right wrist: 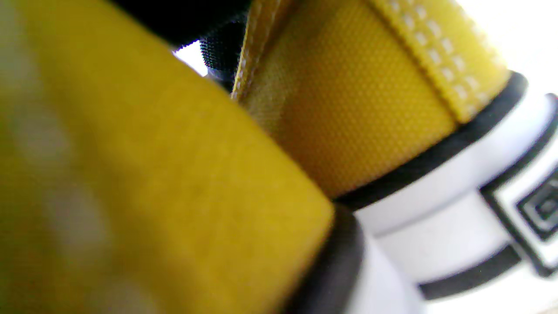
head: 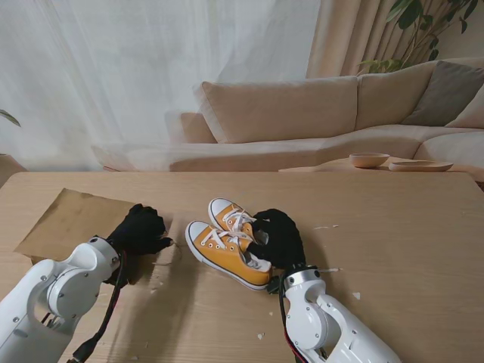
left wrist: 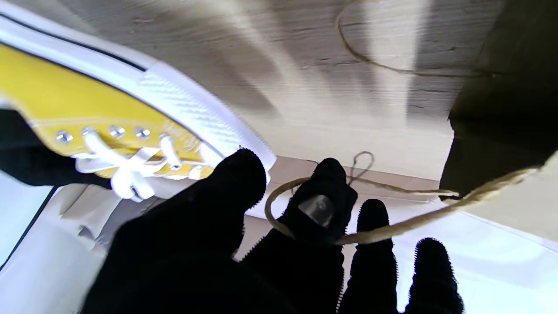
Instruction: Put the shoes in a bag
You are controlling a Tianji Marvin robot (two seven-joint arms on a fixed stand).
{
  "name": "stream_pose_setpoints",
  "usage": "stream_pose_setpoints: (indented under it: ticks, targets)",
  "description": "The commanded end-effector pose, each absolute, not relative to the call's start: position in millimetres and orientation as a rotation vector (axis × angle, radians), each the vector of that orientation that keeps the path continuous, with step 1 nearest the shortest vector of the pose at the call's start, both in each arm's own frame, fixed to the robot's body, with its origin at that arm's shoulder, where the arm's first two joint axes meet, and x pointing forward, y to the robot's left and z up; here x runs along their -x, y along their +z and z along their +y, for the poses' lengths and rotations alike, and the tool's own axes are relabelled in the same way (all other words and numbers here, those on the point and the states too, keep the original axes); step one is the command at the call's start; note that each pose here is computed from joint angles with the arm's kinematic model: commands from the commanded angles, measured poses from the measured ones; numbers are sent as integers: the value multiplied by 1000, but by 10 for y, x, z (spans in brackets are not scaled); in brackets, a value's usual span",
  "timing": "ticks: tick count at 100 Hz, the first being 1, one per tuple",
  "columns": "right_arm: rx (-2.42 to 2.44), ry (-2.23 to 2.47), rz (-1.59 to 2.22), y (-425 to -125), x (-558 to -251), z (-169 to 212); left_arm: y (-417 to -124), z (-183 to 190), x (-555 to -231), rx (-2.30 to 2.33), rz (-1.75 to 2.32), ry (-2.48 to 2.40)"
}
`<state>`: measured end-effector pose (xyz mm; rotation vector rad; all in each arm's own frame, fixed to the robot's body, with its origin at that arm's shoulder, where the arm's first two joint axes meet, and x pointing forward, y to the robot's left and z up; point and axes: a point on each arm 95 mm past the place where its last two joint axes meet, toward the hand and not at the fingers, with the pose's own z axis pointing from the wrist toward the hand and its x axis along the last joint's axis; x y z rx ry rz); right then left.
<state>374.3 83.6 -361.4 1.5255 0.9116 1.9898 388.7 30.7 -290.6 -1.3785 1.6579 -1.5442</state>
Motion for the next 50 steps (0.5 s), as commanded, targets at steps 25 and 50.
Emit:
stream_pose_setpoints:
  ticks: [25,50]
  targets:
    - [-1530,2022,979,-3569,-3581,830,-2774,194,-3812,1365,1686,-1615]
    - [-1552,2051,1049,-3660,-3491,912,-2736,123,-3787,1439,1651,-1697]
